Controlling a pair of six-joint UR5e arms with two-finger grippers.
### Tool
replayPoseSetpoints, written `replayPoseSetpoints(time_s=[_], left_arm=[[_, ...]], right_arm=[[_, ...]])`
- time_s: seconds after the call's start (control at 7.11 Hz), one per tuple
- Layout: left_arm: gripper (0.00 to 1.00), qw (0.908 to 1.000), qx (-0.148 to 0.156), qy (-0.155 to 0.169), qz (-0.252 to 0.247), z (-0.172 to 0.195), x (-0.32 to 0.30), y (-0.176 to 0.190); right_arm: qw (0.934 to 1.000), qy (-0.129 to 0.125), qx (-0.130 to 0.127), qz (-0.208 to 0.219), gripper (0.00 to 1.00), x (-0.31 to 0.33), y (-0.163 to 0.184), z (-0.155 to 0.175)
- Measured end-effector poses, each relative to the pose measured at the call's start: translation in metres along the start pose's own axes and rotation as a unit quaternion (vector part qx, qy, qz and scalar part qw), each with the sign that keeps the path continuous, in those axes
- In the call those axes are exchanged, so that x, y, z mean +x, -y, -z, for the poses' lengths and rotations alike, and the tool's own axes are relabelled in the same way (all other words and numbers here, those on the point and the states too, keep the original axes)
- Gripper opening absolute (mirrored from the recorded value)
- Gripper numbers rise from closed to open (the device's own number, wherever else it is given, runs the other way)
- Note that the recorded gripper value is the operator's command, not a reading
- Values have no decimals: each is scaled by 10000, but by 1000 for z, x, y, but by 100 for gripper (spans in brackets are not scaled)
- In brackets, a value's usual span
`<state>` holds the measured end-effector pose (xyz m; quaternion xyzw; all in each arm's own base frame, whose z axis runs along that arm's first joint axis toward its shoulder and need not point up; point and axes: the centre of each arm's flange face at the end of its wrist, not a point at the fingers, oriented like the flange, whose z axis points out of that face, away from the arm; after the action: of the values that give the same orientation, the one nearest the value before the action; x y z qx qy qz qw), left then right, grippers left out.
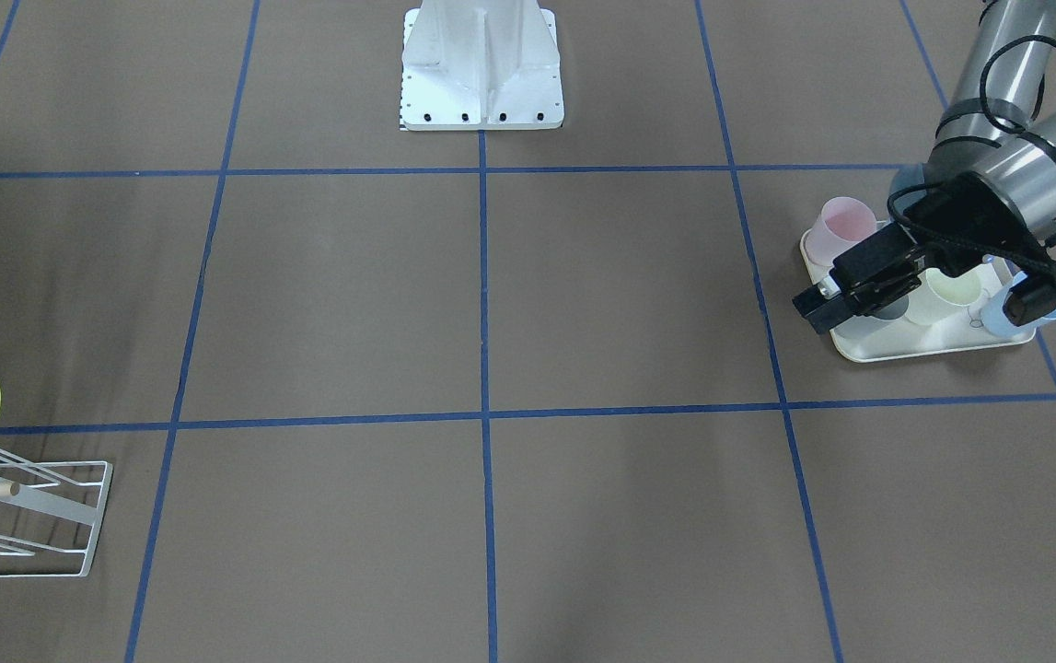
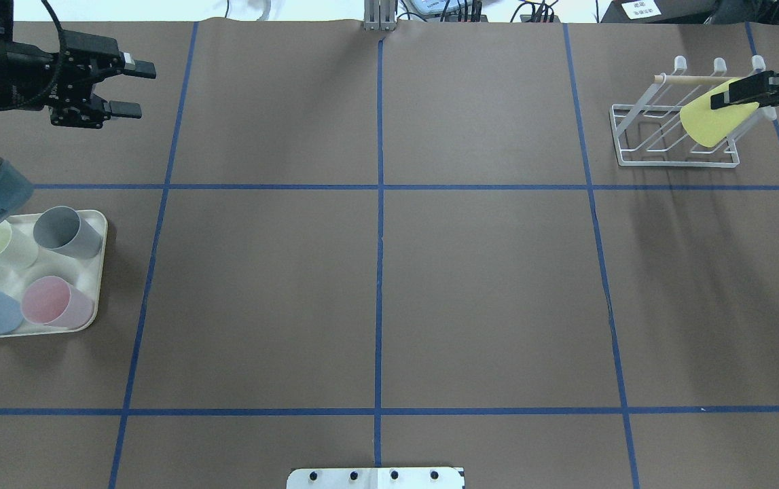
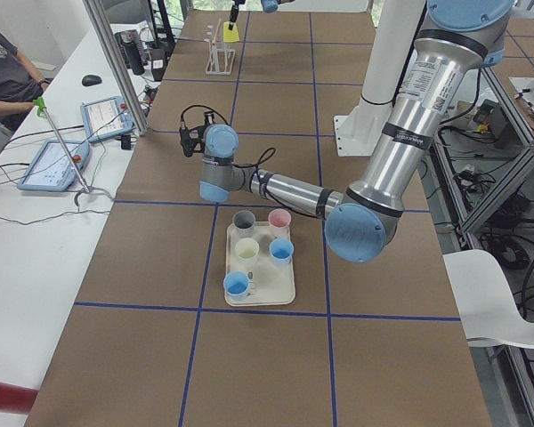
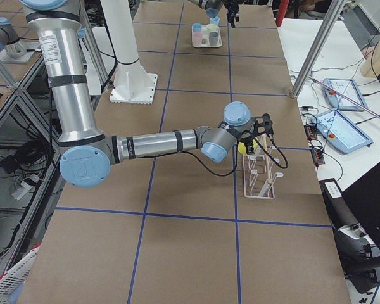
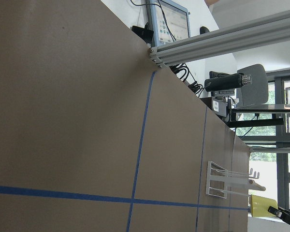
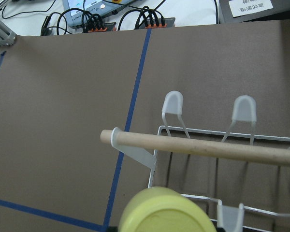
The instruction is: Transfer IKEA cup to right arm and place on rack
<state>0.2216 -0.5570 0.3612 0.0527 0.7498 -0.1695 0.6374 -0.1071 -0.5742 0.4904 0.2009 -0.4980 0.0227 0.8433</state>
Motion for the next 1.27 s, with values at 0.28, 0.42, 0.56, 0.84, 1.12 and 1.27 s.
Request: replayPoseSetpoints(time_s=[0.28,0.42,0.56,0.84,1.12,1.27], left_arm=[[88,10000,-1,5,-1,0,-1,0],[88,10000,0,8,0,1,-1,0],[88,10000,1,10,2,1,-2,0],[88,10000,2,15,6,1,-2,0],[88,10000,3,17,8,1,-3,0],[88,10000,0,18,8,1,-3,0]], right_arm=[[10000,-76,-53,-4,34,-4,-2,-10],[9999,-124,-89,12,40,-7,-4,-19],[9998,-174,-135,14,49,-11,-4,-27],[9994,-253,-215,7,69,-20,3,-35],[9990,-319,-280,114,91,-16,4,-41],[9989,-335,-299,132,98,-14,4,-43]])
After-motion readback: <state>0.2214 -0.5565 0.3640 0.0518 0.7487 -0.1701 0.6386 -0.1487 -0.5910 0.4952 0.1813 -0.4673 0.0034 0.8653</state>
